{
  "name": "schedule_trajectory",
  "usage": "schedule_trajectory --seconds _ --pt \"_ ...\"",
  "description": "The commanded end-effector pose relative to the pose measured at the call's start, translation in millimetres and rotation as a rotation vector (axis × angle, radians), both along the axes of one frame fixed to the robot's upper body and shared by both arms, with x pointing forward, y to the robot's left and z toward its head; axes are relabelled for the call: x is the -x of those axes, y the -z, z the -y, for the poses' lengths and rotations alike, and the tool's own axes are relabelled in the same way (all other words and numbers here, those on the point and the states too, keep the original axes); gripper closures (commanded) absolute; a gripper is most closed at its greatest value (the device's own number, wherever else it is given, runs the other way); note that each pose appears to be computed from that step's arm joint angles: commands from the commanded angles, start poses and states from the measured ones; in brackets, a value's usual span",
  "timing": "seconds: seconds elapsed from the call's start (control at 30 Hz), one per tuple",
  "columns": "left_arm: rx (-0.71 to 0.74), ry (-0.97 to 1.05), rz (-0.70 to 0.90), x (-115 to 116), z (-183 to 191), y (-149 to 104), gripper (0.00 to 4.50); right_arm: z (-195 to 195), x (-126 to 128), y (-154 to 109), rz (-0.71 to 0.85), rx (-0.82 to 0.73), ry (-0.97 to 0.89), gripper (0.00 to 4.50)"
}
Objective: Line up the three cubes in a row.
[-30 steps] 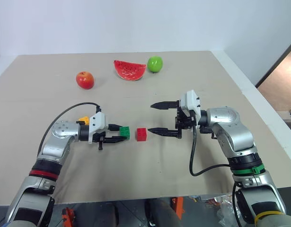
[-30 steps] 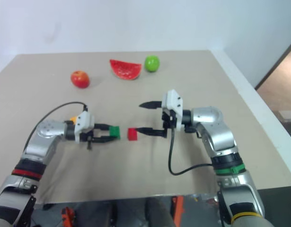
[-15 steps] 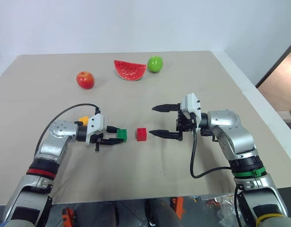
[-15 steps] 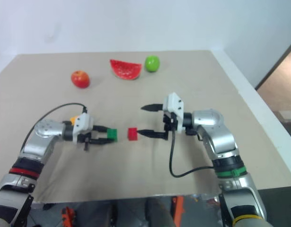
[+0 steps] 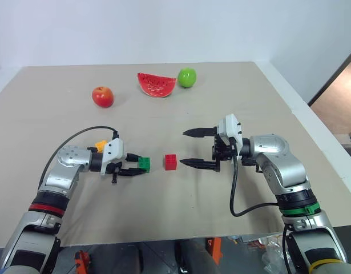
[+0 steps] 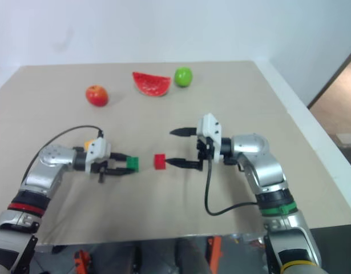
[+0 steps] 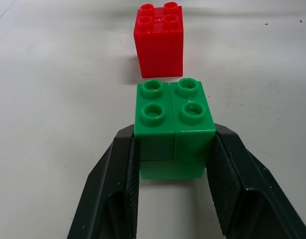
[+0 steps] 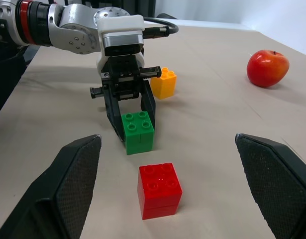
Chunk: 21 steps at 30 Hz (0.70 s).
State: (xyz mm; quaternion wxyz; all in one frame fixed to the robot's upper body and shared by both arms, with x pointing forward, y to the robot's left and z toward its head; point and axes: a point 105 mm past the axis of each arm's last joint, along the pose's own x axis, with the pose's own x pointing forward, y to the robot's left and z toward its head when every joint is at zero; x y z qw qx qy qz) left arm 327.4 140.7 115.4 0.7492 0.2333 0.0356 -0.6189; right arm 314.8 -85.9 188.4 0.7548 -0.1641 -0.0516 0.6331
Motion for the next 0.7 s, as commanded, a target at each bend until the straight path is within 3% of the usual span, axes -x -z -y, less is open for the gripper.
schedule_trajectory --seconds 0.03,0.13,0.23,0.53,0.7 --pt "-0.048 -0.008 0.014 -0.2 -7.0 3.6 1.89 -0.7 5.2 -6.8 0.036 -0.002 -0.024 0.0" --pt "-0.057 -0.001 0.025 0.6 -7.2 3.5 0.8 0.2 5.5 -5.6 0.034 0.003 -0.024 0.0" --pt "-0.069 0.004 0.051 3.4 -10.3 -0.7 0.09 0.4 5.4 -5.0 0.033 0.005 -0.024 0.0" --pt "-0.048 -0.108 0.106 35.6 -29.3 -32.2 0.09 2.5 6.5 -3.8 0.03 0.007 -0.027 0.0" --pt "0.11 -0.371 0.115 50.1 -42.6 -57.9 0.09 3.6 5.2 -2.9 0.026 0.007 -0.033 0.0"
